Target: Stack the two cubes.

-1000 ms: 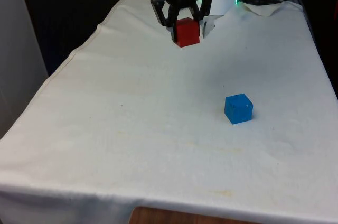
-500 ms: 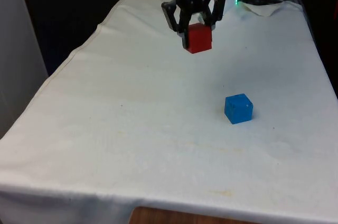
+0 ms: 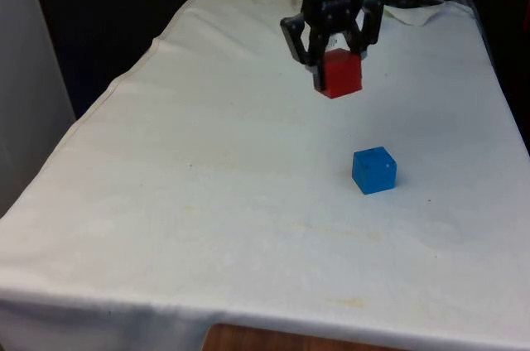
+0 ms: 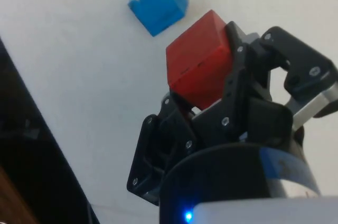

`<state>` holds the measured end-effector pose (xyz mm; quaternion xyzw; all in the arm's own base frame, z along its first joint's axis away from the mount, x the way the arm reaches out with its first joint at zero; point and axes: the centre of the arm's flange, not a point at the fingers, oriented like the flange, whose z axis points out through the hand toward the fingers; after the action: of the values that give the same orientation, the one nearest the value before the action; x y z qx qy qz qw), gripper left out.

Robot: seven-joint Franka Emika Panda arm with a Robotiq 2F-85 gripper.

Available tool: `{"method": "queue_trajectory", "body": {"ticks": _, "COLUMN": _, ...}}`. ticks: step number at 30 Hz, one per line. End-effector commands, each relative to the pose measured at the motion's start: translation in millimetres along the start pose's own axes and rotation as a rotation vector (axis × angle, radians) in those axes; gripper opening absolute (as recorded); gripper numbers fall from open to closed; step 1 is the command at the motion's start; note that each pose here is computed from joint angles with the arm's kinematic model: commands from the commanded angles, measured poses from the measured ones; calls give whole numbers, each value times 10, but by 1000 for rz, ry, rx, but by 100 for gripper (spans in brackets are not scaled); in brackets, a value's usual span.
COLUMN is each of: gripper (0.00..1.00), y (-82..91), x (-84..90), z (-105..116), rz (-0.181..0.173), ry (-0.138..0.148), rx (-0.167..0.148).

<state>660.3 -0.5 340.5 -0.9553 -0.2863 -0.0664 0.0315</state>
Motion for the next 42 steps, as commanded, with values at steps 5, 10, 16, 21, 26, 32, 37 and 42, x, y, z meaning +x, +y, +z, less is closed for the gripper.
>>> {"method": "queue_trajectory", "body": {"ticks": 5, "gripper": 0, "y": -174, "x": 172, "z": 82, "rz": 0, "ry": 2, "rx": 6}}
{"method": "queue_trajectory", "body": {"ticks": 10, "gripper": 0, "y": -314, "x": 274, "z": 136, "rz": -5, "ry": 5, "rx": 14}}
{"method": "queue_trajectory", "body": {"ticks": 16, "gripper": 0, "y": -491, "x": 385, "z": 208, "rz": -9, "ry": 12, "rx": 26}}
{"method": "queue_trajectory", "body": {"ticks": 21, "gripper": 0, "y": -630, "x": 475, "z": 271, "rz": -12, "ry": 20, "rx": 37}}
{"method": "queue_trajectory", "body": {"ticks": 26, "gripper": 0, "y": -701, "x": 513, "z": 382, "rz": -12, "ry": 34, "rx": 57}}
{"method": "queue_trajectory", "body": {"ticks": 32, "gripper": 0, "y": -699, "x": 495, "z": 468, "rz": -6, "ry": 47, "rx": 78}}
{"method": "queue_trajectory", "body": {"ticks": 37, "gripper": 0, "y": -703, "x": 463, "z": 576, "rz": -2, "ry": 51, "rx": 95}}
{"method": "queue_trajectory", "body": {"ticks": 42, "gripper": 0, "y": -704, "x": 442, "z": 648, "rz": 0, "ry": 50, "rx": 103}}
